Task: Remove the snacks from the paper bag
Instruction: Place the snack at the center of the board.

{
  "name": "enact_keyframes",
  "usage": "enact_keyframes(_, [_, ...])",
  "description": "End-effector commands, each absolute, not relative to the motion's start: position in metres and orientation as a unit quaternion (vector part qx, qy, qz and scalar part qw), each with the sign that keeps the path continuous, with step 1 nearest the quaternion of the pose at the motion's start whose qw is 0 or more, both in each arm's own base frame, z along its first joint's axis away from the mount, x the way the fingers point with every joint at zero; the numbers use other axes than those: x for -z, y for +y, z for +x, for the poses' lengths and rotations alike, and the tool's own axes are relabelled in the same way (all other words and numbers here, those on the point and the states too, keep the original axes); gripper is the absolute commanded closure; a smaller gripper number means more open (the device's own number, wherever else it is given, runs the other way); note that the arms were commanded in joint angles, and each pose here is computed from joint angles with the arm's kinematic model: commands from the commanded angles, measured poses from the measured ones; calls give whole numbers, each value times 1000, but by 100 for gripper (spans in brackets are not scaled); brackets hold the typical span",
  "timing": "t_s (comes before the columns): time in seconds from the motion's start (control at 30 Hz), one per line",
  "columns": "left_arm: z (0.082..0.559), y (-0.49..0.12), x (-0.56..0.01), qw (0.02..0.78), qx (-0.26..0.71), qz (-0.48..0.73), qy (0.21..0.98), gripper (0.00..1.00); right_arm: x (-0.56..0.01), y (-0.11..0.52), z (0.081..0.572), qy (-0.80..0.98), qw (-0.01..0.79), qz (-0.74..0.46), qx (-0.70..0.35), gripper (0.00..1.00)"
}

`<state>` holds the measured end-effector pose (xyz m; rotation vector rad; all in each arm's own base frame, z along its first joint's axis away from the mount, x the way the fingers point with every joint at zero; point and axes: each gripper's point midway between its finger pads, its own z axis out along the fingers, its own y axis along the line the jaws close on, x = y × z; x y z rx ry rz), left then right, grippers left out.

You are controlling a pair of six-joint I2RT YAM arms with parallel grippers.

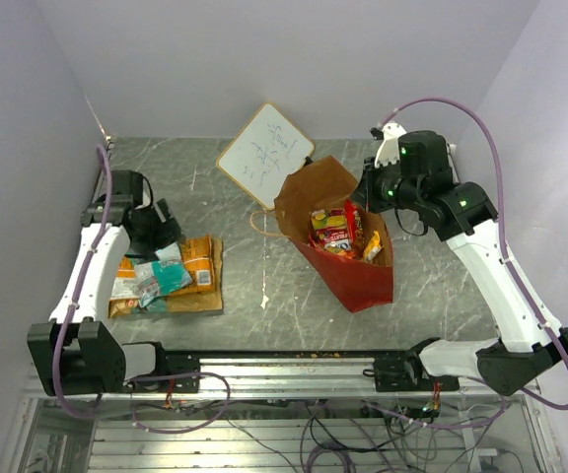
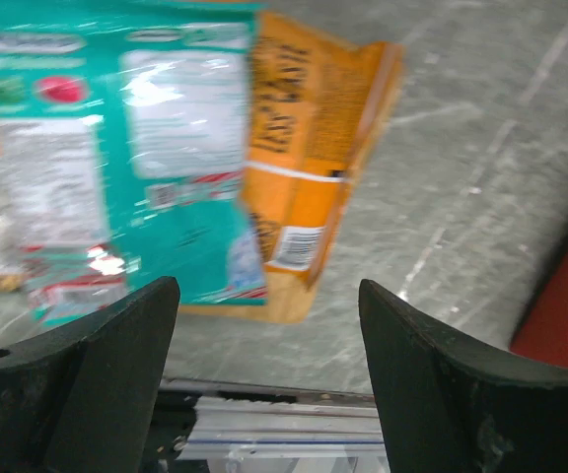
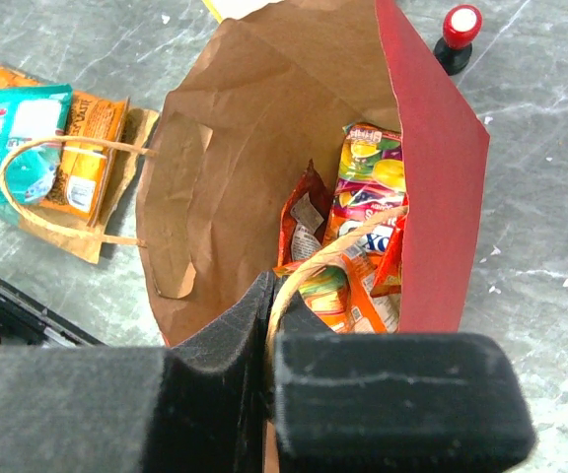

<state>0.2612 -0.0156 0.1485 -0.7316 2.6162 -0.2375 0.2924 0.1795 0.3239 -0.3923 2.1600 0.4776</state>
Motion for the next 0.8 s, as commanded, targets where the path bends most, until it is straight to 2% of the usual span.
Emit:
enact_keyframes(0.0, [302, -60, -155, 247, 188, -217, 926, 15, -332, 182, 292, 862, 439, -165, -193, 100])
enact_keyframes(0.2, [323, -92, -132, 229, 270, -211, 911, 13, -333, 188, 293, 863, 431, -167, -202, 100])
enact_keyframes(0.4, [280, -87, -85, 168, 238, -241, 926, 12, -342, 183, 297, 860, 445, -159, -192, 100])
enact_keyframes(0.57, [249, -77, -88, 166, 210, -236, 934, 9, -348, 174, 296, 859, 457, -150, -176, 100])
enact_keyframes(0.77, [240, -76, -114, 186, 210, -231, 931, 8, -355, 168, 293, 858, 463, -143, -169, 100])
